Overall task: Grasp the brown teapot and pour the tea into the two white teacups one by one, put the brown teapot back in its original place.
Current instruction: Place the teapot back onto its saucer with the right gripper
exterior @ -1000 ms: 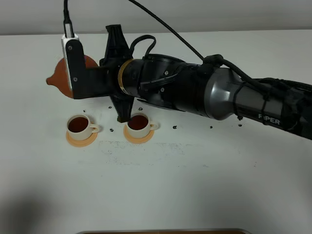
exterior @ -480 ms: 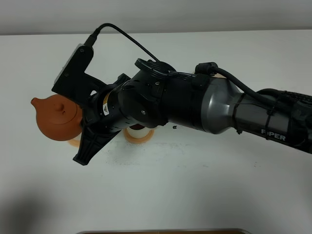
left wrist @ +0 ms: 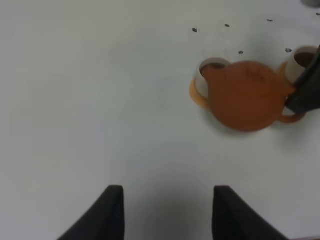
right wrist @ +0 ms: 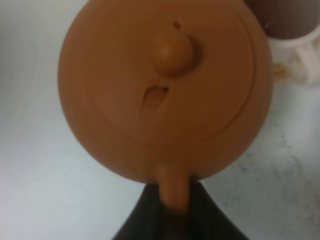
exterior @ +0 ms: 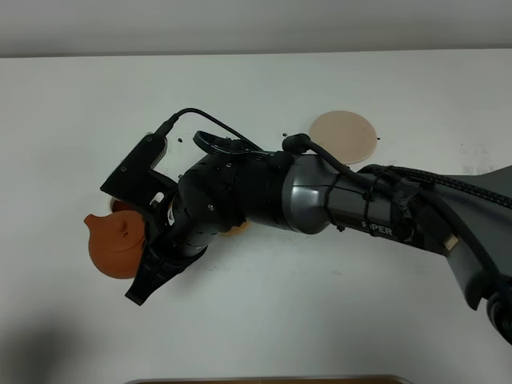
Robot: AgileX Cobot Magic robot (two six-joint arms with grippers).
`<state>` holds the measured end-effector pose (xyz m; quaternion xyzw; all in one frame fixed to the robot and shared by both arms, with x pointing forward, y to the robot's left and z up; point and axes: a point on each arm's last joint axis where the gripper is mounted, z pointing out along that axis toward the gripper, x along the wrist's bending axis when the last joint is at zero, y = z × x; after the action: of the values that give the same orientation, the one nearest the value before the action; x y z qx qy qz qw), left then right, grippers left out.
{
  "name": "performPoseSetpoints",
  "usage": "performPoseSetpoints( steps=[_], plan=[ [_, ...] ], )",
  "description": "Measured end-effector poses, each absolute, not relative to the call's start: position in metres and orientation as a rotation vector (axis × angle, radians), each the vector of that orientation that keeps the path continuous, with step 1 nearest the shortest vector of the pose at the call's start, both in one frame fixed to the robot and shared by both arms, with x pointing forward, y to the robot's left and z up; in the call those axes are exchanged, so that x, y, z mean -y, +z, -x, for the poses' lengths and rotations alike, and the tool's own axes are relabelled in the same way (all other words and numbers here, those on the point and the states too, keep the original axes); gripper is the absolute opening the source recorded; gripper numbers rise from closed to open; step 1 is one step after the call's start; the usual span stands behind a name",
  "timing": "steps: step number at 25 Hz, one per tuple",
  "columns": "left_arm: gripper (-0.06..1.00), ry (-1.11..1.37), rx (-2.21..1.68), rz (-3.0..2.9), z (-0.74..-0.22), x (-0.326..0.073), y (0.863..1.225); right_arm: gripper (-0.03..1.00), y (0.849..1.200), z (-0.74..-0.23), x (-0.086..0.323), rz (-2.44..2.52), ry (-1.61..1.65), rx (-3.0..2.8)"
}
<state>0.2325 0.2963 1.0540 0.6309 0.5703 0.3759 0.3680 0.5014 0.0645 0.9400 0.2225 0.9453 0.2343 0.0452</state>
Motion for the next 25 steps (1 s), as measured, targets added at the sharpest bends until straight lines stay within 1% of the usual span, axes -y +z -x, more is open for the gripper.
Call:
performPoseSetpoints(
  steps=[8, 13, 15, 20, 23, 25],
  plan=[
    [0.43, 0.965, -1.465, -1.620, -0.232, -0.296, 1.054, 0.11, 0.908, -0.501, -0.072, -0.697, 0.702, -2.923],
    [0.43, 0.965, -1.465, -1.620, -0.232, -0.296, 1.054, 0.11, 0.911, -0.500, -0.073, -0.685, 0.716, -2.920],
    [0.43, 0.965, -1.465, -1.620, -0.232, -0.296, 1.054, 0.11, 0.923, -0.498, -0.070, -0.675, 0.710, -2.932],
    [0.43, 0.965, -1.465, -1.620, -0.232, -0.296, 1.054, 0.11, 0.984, -0.493, -0.054, -0.585, 0.751, -2.886],
    [0.43, 0.965, -1.465, -1.621, -0.232, -0.296, 1.054, 0.11, 1.011, -0.504, -0.035, -0.622, 0.766, -2.817],
    [0.43, 0.965, -1.465, -1.621, -0.232, -0.296, 1.054, 0.11, 1.020, -0.519, -0.018, -0.701, 0.770, -2.767]
  ],
)
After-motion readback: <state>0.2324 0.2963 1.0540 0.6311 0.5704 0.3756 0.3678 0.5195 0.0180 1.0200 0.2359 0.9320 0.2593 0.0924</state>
